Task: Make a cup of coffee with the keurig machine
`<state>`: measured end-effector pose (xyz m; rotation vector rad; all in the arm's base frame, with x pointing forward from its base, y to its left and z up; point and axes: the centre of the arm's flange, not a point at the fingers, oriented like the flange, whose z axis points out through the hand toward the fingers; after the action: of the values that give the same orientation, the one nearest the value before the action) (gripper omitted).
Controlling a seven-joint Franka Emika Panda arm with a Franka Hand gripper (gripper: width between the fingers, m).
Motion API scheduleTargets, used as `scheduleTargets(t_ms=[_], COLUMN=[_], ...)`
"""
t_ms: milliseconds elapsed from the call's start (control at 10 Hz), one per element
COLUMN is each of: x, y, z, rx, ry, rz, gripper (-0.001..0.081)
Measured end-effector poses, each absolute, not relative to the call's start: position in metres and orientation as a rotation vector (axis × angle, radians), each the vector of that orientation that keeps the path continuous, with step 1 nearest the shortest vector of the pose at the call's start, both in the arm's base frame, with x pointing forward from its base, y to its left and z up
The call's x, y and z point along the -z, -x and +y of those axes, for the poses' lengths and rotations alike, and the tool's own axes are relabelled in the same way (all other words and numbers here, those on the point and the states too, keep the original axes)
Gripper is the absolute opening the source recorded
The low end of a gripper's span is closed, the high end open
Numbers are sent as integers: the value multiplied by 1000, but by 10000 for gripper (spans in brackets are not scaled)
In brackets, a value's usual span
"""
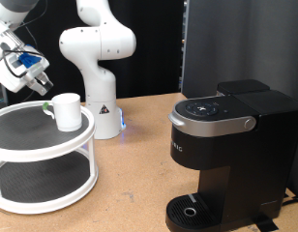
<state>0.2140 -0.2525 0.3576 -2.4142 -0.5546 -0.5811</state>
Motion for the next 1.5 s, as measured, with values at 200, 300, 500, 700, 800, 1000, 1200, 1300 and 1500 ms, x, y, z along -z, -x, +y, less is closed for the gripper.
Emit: scheduleTargets(t_ms=[200,300,500,700,800,1000,1200,1300,1500], x=[-350,-346,-336,-327,-322,-315,-310,-309,-307], y=[-211,-210,-208,-208,-208,-209,-210,-211,-212], z=[-254,-254,-254,-252,-252,-251,-251,-250,-250], rx=[578,584,607,625,633,640,634,635,636], ry=[2419,2419,2429,2439,2443,2448,2440,2435,2429], rz=[-545,-541,-521,-506,-500,-491,-487,-487,-488], gripper=[435,435,739,794,802,802,802,802,714])
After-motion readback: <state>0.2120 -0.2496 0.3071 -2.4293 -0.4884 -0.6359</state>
